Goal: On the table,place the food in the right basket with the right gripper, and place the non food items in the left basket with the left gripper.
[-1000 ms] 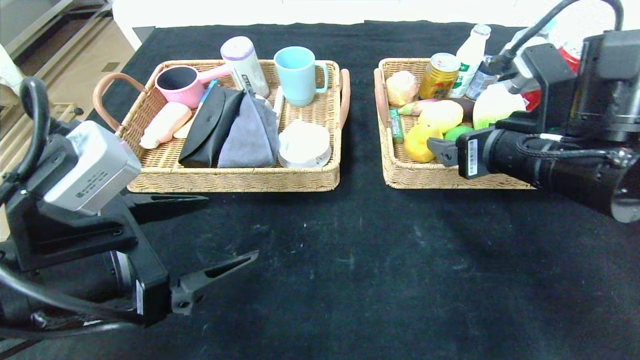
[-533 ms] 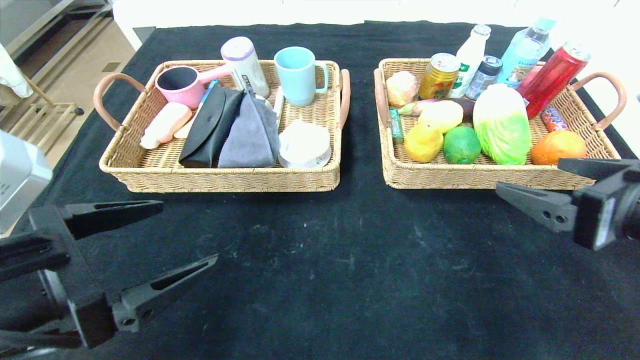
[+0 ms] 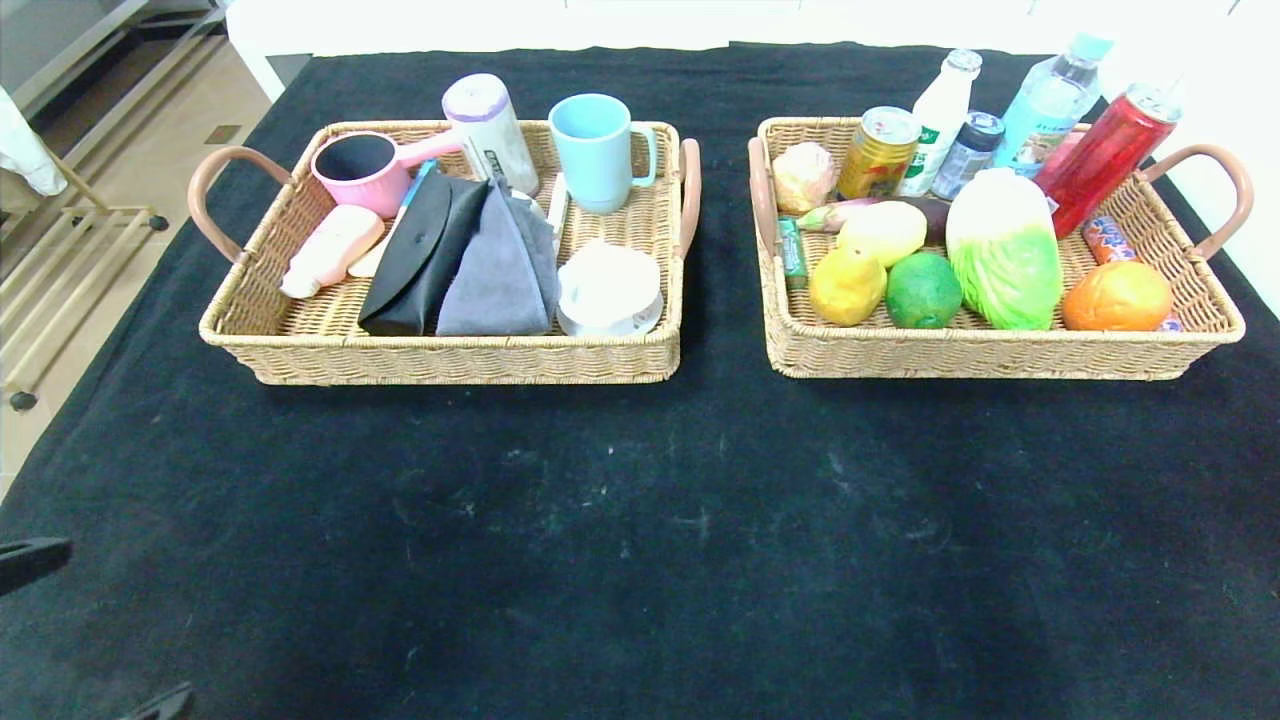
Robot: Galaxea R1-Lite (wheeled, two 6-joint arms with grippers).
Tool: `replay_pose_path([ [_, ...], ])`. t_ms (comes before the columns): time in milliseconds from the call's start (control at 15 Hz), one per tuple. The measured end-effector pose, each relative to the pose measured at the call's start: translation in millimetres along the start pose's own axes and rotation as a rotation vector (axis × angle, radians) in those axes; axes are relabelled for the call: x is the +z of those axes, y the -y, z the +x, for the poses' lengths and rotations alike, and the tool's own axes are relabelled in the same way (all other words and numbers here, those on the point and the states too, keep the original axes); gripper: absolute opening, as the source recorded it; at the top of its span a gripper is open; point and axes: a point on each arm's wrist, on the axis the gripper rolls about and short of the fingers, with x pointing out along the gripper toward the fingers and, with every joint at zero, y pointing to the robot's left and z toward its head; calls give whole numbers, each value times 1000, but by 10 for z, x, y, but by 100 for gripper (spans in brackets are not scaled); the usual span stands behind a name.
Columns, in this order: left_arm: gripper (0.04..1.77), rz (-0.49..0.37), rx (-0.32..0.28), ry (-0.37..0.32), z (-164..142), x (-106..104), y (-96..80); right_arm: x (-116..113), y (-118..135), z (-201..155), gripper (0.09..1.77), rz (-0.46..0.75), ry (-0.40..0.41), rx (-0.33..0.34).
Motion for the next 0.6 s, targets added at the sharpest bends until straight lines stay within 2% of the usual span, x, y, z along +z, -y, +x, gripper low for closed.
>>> replay_pose_path([
  [133,172,-10,66,25,-252,-11,7,-149,21,-242,170,-39,-16,10],
  [333,172,-24,76,33,-645,-42,106,-265,-45,-779,170,-21,-80,88],
  [467,172,-27,70,69,-902,-10,208,-263,-167,-1102,170,1,-37,60],
  [600,172,-23,66,110,-1142,6,341,-362,-285,-1292,170,2,11,16],
])
